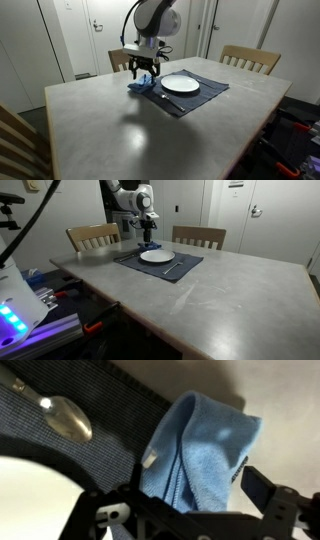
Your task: Use the blue towel to wipe the white plate
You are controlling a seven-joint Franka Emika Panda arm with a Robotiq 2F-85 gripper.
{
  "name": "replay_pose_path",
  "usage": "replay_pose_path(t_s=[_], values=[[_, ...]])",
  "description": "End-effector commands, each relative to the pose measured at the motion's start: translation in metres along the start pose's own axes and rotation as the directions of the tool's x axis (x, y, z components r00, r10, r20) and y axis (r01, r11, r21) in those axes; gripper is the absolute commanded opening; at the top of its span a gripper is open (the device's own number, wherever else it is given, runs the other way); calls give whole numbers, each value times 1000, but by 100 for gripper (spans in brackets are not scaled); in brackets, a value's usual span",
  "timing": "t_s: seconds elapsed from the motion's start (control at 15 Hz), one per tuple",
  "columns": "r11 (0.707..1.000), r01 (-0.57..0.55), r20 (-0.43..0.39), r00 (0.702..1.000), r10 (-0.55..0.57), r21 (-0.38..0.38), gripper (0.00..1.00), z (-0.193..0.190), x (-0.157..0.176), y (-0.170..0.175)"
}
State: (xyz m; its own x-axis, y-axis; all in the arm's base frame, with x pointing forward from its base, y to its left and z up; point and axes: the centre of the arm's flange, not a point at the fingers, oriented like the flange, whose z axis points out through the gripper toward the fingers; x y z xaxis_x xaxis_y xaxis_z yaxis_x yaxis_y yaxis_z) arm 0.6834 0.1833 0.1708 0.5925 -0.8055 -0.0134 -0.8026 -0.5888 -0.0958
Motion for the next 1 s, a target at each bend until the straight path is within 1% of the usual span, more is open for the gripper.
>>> replay_pose_path(t_s=[0.0, 0.2, 0.4, 0.53, 0.73, 0.93], values=[[1000, 25, 40, 999, -25, 2, 100, 28, -3, -17], [1000, 22, 21, 1000, -21, -6, 100, 24, 0, -7], [1000, 28, -21, 999, -28, -9, 100, 1, 7, 4], [999, 40, -32, 999, -40, -10, 100, -9, 11, 3], [998, 62, -19, 998, -62, -2, 100, -15, 11, -2], [997, 79, -4, 997, -79, 0, 100, -10, 5, -4]])
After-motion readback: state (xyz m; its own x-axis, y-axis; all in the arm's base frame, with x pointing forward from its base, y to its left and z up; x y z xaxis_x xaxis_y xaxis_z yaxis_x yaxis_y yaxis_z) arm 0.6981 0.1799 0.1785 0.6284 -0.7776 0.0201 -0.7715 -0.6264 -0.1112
